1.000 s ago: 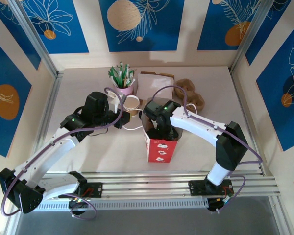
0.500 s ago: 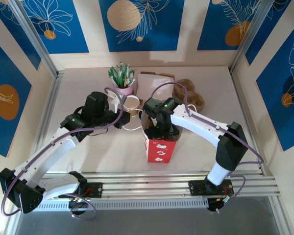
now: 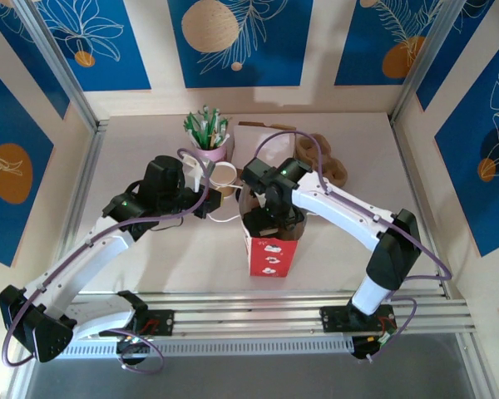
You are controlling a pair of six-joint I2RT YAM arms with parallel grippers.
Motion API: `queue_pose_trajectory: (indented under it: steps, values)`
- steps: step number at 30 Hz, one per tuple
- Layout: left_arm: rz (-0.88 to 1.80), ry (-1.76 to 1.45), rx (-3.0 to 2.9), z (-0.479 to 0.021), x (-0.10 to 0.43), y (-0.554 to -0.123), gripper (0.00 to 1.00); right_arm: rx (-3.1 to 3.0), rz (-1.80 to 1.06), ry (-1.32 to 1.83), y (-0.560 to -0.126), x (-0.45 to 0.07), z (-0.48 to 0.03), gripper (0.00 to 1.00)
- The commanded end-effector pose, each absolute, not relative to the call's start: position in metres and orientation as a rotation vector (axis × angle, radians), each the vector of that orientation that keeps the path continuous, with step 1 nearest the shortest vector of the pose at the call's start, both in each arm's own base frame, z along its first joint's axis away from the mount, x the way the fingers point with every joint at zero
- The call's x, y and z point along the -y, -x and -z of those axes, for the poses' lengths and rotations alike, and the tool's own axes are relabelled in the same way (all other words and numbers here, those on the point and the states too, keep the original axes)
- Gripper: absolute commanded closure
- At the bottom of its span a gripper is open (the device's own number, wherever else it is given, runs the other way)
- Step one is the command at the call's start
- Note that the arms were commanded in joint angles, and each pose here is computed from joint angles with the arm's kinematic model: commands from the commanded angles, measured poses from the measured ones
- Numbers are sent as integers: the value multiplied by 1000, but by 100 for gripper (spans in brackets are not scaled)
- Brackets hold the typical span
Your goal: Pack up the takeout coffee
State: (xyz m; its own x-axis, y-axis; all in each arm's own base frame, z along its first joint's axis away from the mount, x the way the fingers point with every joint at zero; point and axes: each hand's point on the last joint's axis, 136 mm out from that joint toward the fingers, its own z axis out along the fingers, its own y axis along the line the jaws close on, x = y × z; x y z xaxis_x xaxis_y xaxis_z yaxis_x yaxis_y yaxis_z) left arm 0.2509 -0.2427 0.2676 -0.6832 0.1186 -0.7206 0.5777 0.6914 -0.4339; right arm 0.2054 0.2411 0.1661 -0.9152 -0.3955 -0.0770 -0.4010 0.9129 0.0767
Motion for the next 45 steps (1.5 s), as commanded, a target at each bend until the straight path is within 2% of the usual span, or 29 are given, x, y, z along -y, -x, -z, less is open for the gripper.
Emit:
queue_pose_trajectory:
  steps: [1, 20, 36, 42, 45]
  values:
    - [882, -552, -2215, -266, 244, -253, 100, -2966, -157, 654, -202, -238, -191, 1]
    - [884, -554, -2221, -264, 245, -253, 100, -2795, -192, 689, -212, -239, -267, 1]
    - [856, -548, -2205, -267, 241, -255, 100, -2430, -502, 649, -207, -243, -388, 1]
    - [864, -541, -2193, -269, 242, -256, 75, -2345, -577, 531, -215, -224, -405, 1]
    - [870, -537, -2187, -271, 242, -256, 68, -2354, -628, 479, -218, -215, -400, 1]
